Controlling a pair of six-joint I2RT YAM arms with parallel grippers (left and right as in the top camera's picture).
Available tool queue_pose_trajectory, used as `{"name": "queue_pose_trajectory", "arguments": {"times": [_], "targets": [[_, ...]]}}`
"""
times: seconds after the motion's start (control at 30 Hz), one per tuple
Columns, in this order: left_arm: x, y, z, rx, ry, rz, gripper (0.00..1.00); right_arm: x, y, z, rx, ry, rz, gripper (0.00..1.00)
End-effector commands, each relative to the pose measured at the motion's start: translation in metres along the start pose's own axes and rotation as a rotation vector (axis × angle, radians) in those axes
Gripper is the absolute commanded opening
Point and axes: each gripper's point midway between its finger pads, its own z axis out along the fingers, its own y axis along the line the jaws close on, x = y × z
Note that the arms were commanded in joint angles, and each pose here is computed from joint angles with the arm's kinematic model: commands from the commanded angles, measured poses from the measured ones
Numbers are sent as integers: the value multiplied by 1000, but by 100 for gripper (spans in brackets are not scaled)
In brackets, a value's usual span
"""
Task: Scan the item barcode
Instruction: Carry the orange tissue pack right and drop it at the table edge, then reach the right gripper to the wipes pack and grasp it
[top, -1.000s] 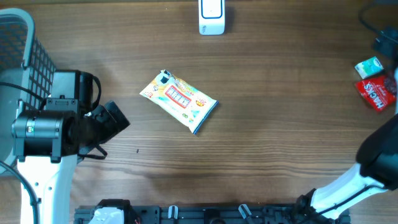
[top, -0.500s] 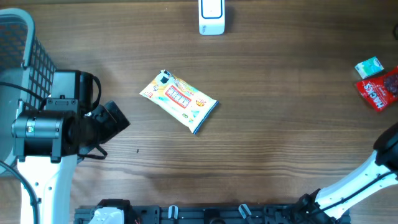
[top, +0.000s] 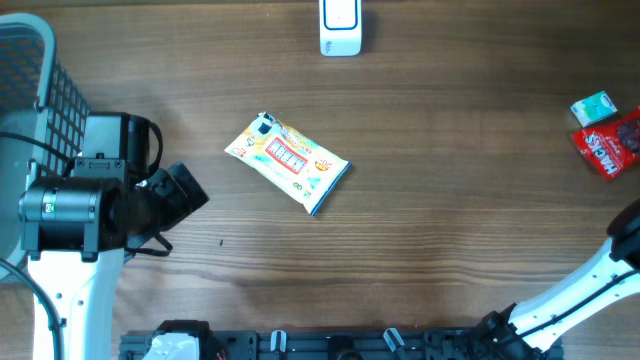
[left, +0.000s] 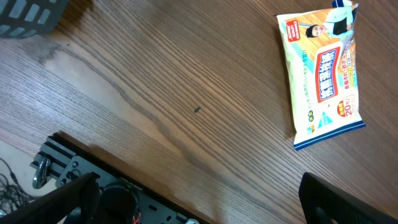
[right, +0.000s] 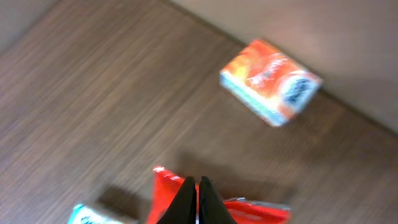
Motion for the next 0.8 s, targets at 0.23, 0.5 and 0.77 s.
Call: {"name": "queue_pose_trajectory", "arguments": {"times": [0.23,0.5,0.77], "targets": [[-1,1,0,-1,0,-18,100,9,220,-121,-563,54,-109,5],[-1,1,0,-1,0,-18,100,162,384,-240,-895,377,-397,98],[-1,1,0,-1,0,-18,100,351,445,-279,-888,511,-907,100]]}}
